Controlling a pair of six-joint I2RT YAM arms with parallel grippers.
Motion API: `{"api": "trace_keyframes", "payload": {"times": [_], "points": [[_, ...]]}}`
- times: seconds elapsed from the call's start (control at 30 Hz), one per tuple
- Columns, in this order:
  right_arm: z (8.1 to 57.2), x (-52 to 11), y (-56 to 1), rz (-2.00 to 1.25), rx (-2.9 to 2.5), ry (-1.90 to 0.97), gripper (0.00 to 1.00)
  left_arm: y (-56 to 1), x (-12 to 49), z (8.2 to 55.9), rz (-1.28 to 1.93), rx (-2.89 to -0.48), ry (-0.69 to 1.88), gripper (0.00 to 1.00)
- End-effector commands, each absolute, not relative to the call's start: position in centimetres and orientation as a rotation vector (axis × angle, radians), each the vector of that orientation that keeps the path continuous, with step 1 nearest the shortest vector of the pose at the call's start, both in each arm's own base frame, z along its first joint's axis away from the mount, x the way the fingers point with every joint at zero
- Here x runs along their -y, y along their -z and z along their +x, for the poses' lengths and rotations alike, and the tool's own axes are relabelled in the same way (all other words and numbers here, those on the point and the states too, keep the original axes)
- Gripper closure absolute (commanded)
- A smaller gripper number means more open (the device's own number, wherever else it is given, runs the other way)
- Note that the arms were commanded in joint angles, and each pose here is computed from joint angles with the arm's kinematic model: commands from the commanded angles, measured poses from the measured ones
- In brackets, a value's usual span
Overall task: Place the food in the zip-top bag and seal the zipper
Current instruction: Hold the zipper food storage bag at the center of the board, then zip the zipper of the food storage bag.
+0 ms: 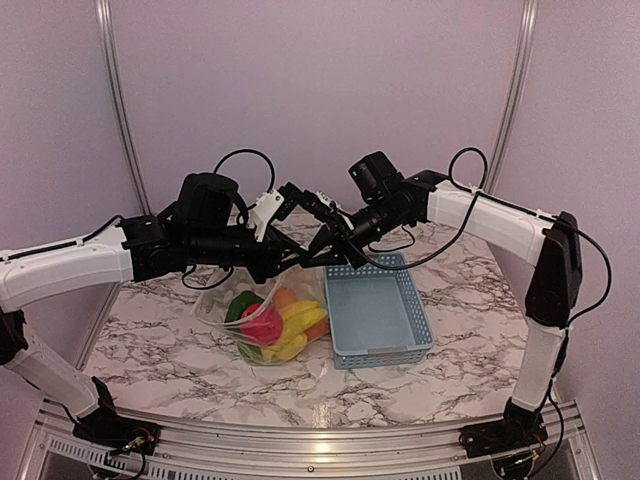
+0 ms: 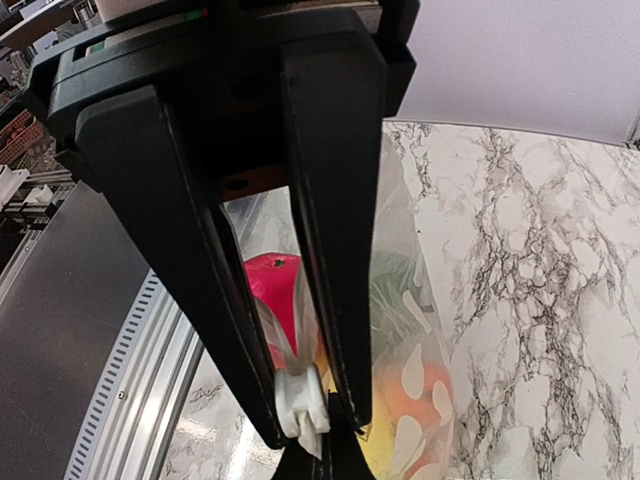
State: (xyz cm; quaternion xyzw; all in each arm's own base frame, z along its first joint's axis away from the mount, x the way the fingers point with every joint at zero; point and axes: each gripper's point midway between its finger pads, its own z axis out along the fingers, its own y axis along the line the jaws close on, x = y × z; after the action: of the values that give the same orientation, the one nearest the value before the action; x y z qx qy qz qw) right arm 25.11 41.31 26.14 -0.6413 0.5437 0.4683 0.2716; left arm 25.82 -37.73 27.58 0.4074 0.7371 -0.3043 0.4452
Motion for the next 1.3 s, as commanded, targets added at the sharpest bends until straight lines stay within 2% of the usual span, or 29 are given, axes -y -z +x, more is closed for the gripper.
{"api": "trace_keyframes", "payload": {"times": [0.0,0.33,0.57,1.27], "points": [[24.5,-41.0,-28.2,-1.73,-1.386,-1.243,1.0,-29.3,37.8,25.9,1.001,-1.782,0.776,0.82],[24.7,-40.9,-28.3,-1.719,-1.388,-1.261,1.0,-28.6,37.6,25.7,1.015,-1.799,0.779,1.0],[27.5,-38.5,-30.0,-1.597,-1.373,-1.316,1.0,-26.9,36.4,26.0,1.026,-1.858,0.728,1.0],[32.1,-34.8,-29.1,-1.471,-1.442,-1.201,1.0,-23.7,31.3,24.8,0.998,-1.999,0.603,1.0]]}}
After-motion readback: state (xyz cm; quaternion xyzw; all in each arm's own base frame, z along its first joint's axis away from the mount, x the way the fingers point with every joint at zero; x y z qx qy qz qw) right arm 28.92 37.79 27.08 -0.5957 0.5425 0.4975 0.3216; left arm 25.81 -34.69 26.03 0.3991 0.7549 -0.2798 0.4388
